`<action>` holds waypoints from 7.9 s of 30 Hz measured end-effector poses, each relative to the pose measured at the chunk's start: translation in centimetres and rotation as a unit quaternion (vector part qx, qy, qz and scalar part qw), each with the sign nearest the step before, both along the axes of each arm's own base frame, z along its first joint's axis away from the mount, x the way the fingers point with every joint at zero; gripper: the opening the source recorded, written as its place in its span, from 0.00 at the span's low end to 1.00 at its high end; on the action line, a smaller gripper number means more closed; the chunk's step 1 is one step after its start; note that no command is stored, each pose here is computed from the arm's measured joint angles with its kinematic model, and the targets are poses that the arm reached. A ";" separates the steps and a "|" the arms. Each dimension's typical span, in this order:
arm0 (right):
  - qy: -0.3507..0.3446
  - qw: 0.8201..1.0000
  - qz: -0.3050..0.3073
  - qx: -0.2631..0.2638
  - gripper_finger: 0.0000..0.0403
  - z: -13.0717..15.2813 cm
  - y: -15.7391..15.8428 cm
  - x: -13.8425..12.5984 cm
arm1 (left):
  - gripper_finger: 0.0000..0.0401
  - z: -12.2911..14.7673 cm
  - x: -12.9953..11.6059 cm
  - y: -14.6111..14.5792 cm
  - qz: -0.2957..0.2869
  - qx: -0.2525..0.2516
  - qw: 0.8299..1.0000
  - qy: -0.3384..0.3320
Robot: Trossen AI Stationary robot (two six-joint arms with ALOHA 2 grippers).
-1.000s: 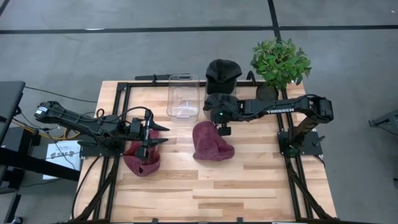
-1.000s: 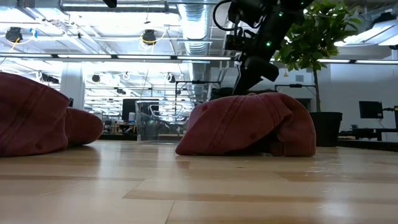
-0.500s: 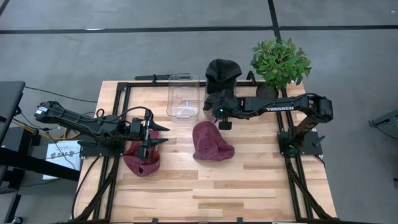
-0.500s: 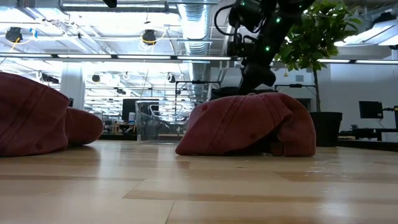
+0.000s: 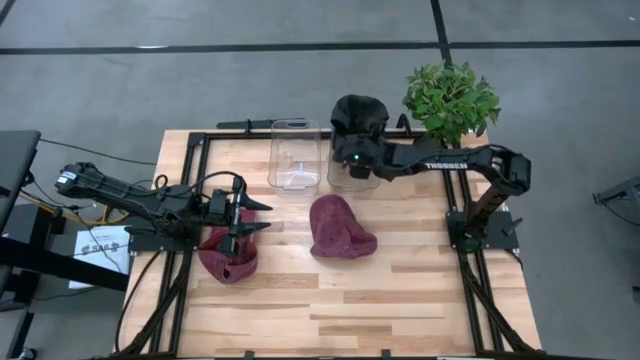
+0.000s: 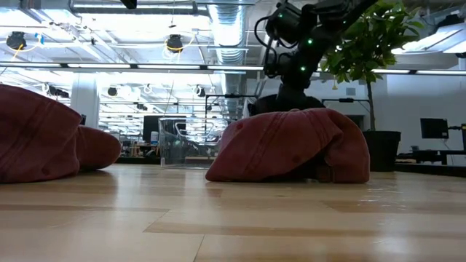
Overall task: Pick & Place hat
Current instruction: Put the black cap into the right transparent bin, then put the right red cap into the left transparent bin
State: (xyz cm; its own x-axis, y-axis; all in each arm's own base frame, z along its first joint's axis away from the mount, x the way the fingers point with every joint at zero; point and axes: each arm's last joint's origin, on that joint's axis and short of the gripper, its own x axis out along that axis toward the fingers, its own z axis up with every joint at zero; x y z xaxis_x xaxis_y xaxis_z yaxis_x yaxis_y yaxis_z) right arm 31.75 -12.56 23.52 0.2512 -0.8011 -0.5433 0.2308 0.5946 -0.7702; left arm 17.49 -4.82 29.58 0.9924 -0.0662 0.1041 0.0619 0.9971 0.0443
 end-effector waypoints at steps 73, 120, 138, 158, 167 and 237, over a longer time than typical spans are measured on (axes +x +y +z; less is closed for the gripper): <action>-0.084 0.994 0.072 -0.019 0.00 -3.2 -10.7 1.1 | 0.43 0.1 0.0 0.0 0.001 0.001 1.000 -0.004; -0.214 0.920 0.242 0.222 0.00 -1.1 15.3 -6.4 | 0.43 -4.3 2.8 0.5 0.026 0.017 0.987 0.155; -0.219 0.922 0.242 0.206 0.00 -5.2 24.8 -9.2 | 0.43 -3.9 2.8 0.5 0.026 0.012 0.990 0.136; -0.262 0.905 0.218 0.256 0.00 -5.0 25.2 -9.1 | 0.43 -3.7 2.8 0.5 0.026 0.009 0.991 0.128; -0.277 0.898 0.214 0.267 0.00 -4.9 25.3 -9.0 | 0.43 -3.7 2.8 0.5 0.025 0.009 0.992 0.127; -0.211 0.936 0.234 0.155 0.01 -4.8 26.5 -6.4 | 0.43 -2.6 2.9 0.5 0.025 0.023 0.997 0.072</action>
State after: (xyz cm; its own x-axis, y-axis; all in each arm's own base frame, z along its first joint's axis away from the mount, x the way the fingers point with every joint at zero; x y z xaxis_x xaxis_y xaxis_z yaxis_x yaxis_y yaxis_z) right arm 25.31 13.95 18.74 0.7806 -0.3693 -0.5043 0.1340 0.8869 -0.4421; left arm 20.38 -4.34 26.94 0.9990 -0.0169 -0.0426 0.0204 0.9962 0.0845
